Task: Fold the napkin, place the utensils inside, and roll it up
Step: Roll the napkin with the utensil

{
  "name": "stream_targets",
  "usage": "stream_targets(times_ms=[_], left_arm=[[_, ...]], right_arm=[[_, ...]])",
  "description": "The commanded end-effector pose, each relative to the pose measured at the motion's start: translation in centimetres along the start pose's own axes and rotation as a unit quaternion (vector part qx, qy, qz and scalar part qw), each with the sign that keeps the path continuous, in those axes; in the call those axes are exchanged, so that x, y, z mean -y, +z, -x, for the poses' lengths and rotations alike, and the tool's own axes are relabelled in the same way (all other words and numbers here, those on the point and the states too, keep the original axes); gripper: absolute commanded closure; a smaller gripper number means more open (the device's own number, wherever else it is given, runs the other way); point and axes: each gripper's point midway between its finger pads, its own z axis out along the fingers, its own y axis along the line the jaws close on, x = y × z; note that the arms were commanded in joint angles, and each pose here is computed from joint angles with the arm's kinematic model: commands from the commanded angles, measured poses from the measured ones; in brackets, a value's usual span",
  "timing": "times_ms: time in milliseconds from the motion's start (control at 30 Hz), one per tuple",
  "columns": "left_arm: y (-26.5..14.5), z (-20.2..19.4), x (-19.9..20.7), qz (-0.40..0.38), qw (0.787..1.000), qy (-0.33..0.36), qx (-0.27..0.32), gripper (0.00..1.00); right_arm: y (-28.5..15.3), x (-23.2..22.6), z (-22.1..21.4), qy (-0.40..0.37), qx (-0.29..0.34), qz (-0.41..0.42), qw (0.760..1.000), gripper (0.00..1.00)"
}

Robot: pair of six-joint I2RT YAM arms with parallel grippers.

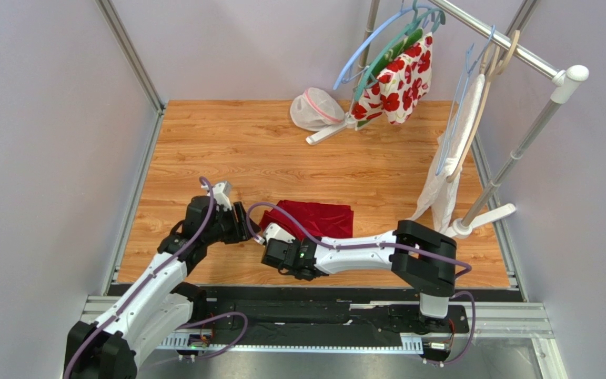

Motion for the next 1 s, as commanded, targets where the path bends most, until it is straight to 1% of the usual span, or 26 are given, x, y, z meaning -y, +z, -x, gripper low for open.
stream_targets(times_ms=[0,33,100,133,167,233,267,300,467,533,633,667,733,767,967], left_arm=[[-0.4,0.1,1.7,-0.052,0.999,-0.004,0.015,0.45],[-0.3,0.5,2.2,-0.064,0.998,-0.001,0.022,0.45],[0.4,0.3,2.5,-0.075,0.997,-0.005,0.005,0.45],[0.7,0.7,2.8,-0.082,0.997,-0.005,0.008,0.45],[1.4,0.4,2.7,-0.08,0.997,-0.01,-0.007,0.45],[1.9,1.1,3.6,-0.097,0.995,-0.008,-0.006,0.44],[2.5,1.0,3.5,-0.093,0.996,-0.012,-0.014,0.44],[2.6,1.9,4.3,-0.109,0.994,-0.009,-0.003,0.44],[4.0,2.5,6.0,-0.136,0.99,-0.021,-0.014,0.44],[4.2,3.2,6.9,-0.153,0.988,-0.024,-0.006,0.44],[5.1,3.5,6.9,-0.155,0.987,-0.032,-0.003,0.44],[5.8,3.1,6.5,-0.148,0.988,-0.036,-0.012,0.44],[6.4,3.3,6.5,-0.149,0.988,-0.034,-0.013,0.44],[7.0,2.8,6.2,-0.146,0.988,-0.038,-0.024,0.44],[8.5,1.9,5.0,-0.133,0.99,-0.033,-0.033,0.44]], right_arm=[[0.8,-4.6,-3.4,0.057,-0.041,0.1,0.993,1.0],[0.8,-4.7,-3.4,0.061,-0.038,0.106,0.992,1.0],[0.8,-4.9,-3.6,0.065,-0.032,0.113,0.991,1.0],[0.9,-4.8,-4.1,0.065,-0.037,0.11,0.991,1.0],[1.1,-4.6,-4.3,0.065,-0.037,0.106,0.992,1.0],[1.2,-4.4,-4.8,0.06,-0.043,0.1,0.992,1.0],[1.2,-4.3,-4.9,0.06,-0.043,0.097,0.993,1.0],[1.2,-4.2,-5.0,0.058,-0.044,0.097,0.993,1.0],[1.5,-4.4,-5.2,0.057,-0.046,0.097,0.993,1.0],[1.5,-4.4,-5.3,0.058,-0.046,0.098,0.992,1.0],[1.5,-4.4,-5.4,0.058,-0.047,0.098,0.992,1.0],[1.5,-4.4,-5.4,0.059,-0.047,0.098,0.992,1.0],[1.6,-4.3,-5.7,0.057,-0.05,0.097,0.992,1.0],[1.6,-4.3,-5.8,0.057,-0.051,0.097,0.992,1.0],[1.8,-4.4,-6.3,0.06,-0.054,0.101,0.992,1.0]])
